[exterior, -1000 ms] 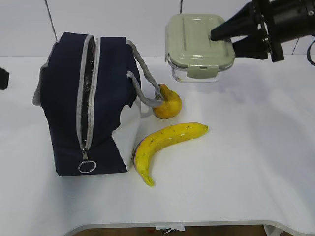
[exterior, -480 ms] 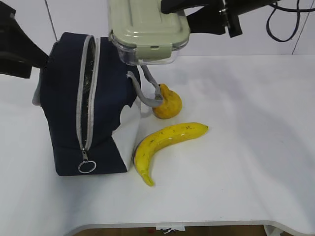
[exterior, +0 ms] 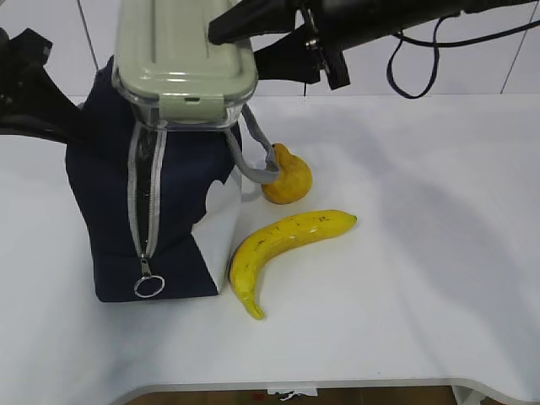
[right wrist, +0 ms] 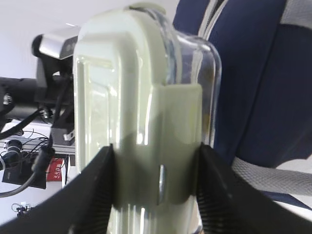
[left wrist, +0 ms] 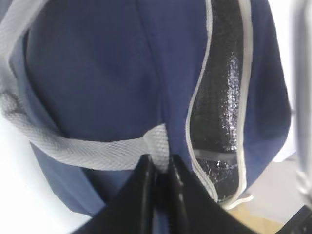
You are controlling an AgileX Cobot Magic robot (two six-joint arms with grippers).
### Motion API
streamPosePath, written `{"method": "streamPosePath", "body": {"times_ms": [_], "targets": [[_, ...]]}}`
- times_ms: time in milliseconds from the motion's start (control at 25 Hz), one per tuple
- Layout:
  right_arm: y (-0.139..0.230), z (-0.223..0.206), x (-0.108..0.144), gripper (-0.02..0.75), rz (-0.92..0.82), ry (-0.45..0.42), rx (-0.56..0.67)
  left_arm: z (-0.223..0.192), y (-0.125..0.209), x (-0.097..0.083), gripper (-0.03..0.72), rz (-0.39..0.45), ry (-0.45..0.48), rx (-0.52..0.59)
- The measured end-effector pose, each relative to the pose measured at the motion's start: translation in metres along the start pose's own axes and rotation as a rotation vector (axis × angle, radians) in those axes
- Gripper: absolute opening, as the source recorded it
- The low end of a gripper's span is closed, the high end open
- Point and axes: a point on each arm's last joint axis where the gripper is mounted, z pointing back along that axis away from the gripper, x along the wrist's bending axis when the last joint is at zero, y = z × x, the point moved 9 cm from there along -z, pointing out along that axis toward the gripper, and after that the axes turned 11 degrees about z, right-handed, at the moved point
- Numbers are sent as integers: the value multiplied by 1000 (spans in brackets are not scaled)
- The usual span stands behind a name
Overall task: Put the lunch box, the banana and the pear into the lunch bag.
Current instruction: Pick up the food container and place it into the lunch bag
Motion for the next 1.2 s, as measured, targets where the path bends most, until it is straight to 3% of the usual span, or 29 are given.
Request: {"method": "streamPosePath", "body": {"times_ms": [160,480,600,760,840,1200], "targets": [[0,-12,-14,367,-26,20,-6,0,5,-1,13,-28,3,26],[0,-29,-39,367,-99,29,-28,1,8,-1,9,-36,3,48],[0,-31,-53,367,-73,94,-26,1,10,-1,9,-38,3,55],[4,-28,-87,367,-22,248,-9,2,12,-2,8,-40,6,63],[3,-27,-93,367,-14,276,-17,2,13,-2,8,-42,7,66],[7,-66,-73,367,39,233,21,3,12,-7,8,-35,29,63]]}}
